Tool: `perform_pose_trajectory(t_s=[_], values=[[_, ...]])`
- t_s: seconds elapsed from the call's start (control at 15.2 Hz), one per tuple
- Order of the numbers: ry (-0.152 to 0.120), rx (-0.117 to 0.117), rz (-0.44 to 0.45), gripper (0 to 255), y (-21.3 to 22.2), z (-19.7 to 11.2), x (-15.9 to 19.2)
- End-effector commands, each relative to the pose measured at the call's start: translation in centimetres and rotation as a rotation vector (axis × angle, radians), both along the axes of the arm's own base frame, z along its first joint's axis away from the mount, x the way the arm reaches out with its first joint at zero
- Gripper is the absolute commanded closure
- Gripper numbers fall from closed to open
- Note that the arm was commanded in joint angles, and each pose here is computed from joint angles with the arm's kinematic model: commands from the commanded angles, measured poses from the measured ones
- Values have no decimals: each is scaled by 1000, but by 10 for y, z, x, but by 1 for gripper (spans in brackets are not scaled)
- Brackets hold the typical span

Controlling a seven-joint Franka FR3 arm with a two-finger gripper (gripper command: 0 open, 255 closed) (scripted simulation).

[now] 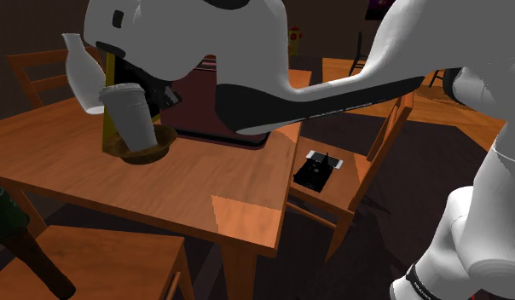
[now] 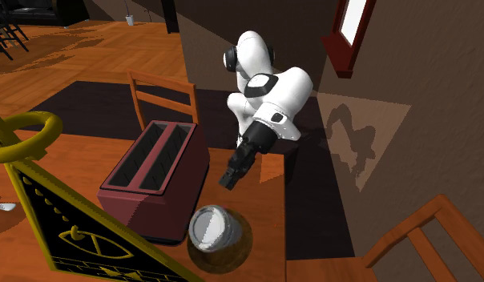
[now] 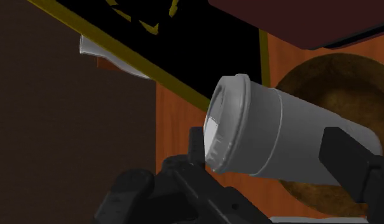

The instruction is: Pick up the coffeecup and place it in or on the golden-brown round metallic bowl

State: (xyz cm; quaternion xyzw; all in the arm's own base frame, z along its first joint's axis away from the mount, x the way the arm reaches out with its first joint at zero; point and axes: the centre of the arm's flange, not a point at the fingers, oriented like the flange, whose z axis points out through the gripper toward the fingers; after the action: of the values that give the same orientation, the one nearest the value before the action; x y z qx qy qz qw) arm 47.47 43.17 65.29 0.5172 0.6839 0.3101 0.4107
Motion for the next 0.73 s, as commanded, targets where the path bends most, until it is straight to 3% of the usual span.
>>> perform_pose_trajectory(t_s=[0.0, 0.2, 0.46, 0.66], values=[[0, 0, 0, 0, 0, 0, 0], [0, 0, 0, 0, 0, 0, 0], [0, 0, 0, 0, 0, 24, -44], [0, 0, 0, 0, 0, 24, -44]])
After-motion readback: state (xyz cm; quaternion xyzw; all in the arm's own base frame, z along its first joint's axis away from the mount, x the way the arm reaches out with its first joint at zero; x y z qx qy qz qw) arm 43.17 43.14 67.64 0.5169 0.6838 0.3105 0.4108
